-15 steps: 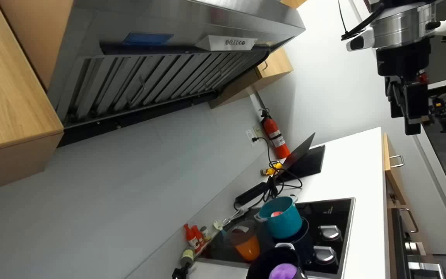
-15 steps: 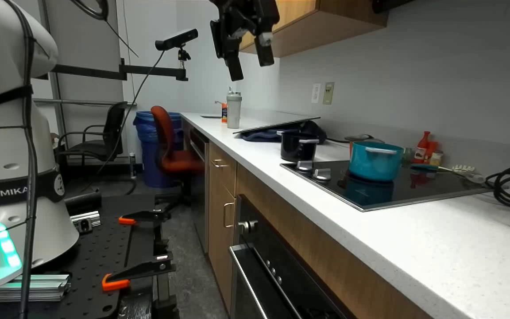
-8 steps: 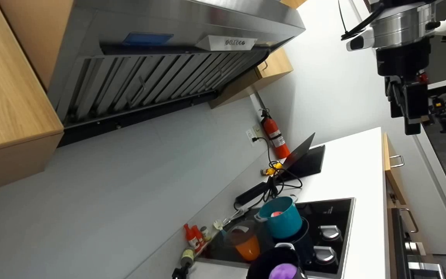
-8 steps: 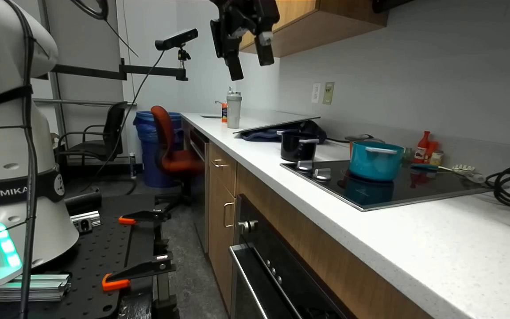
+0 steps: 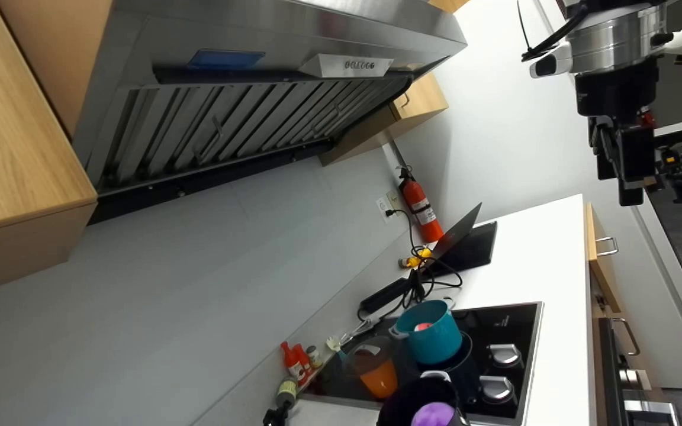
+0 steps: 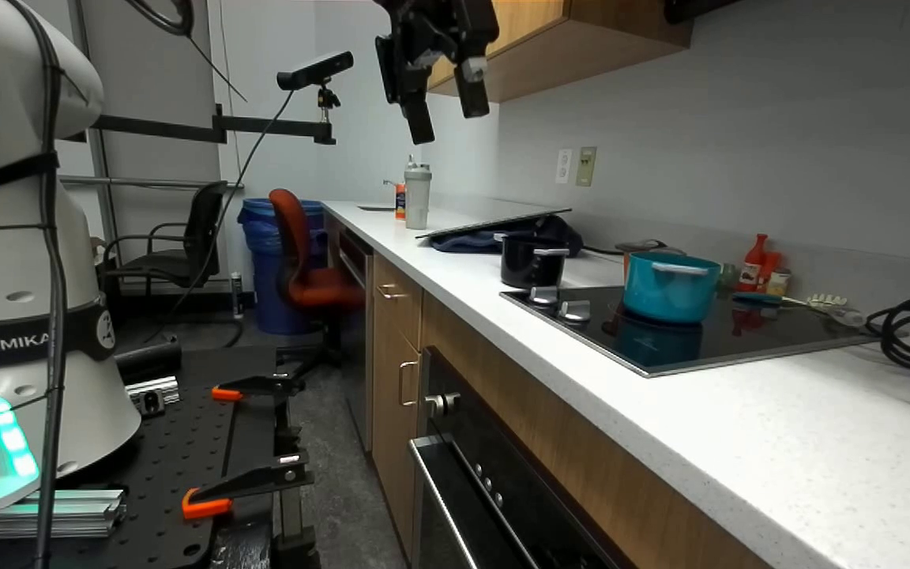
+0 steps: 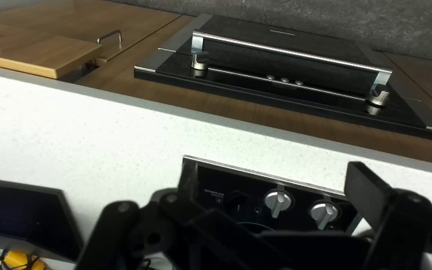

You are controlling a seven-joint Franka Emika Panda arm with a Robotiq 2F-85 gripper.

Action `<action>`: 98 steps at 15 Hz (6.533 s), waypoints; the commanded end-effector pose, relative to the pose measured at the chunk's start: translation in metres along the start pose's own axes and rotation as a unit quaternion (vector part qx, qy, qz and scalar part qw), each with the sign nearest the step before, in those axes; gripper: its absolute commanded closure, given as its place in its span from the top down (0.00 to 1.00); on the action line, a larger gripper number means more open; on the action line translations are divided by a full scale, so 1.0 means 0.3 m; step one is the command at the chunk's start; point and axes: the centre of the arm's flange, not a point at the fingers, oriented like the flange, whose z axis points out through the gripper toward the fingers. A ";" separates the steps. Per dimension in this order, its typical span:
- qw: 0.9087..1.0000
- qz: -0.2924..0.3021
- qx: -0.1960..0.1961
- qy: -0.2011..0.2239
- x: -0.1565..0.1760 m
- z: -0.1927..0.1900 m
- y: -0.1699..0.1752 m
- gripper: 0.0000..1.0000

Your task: Remove the lid from the top of the orange cup and put it on the black pot

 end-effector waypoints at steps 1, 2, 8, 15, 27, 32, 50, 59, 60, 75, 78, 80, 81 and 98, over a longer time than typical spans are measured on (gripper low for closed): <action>1.000 0.000 0.000 0.000 0.000 0.000 0.000 1.00; 1.000 0.000 0.000 0.000 0.000 0.000 0.000 1.00; 1.000 0.000 0.000 0.000 0.000 0.000 0.000 1.00; 1.000 -0.007 -0.008 -0.004 0.000 -0.002 0.004 1.00; 0.996 -0.075 0.046 0.001 0.091 -0.045 -0.678 1.00; 0.996 -0.080 0.044 -0.009 0.081 -0.037 -0.813 1.00; 0.999 -0.034 0.010 0.035 0.187 0.001 -0.736 1.00; 0.997 -0.022 -0.009 0.078 0.247 0.023 -0.647 1.00; 0.997 -0.021 -0.008 0.077 0.253 0.025 -0.646 1.00; 0.992 0.004 -0.040 0.121 0.455 0.165 -0.569 1.00; 0.989 0.010 -0.043 0.142 0.541 0.197 -0.559 1.00; 0.987 0.013 -0.047 0.154 0.602 0.217 -0.547 1.00; 0.986 0.014 -0.052 0.159 0.630 0.227 -0.540 1.00; 0.984 0.028 -0.063 0.165 0.702 0.255 -0.468 1.00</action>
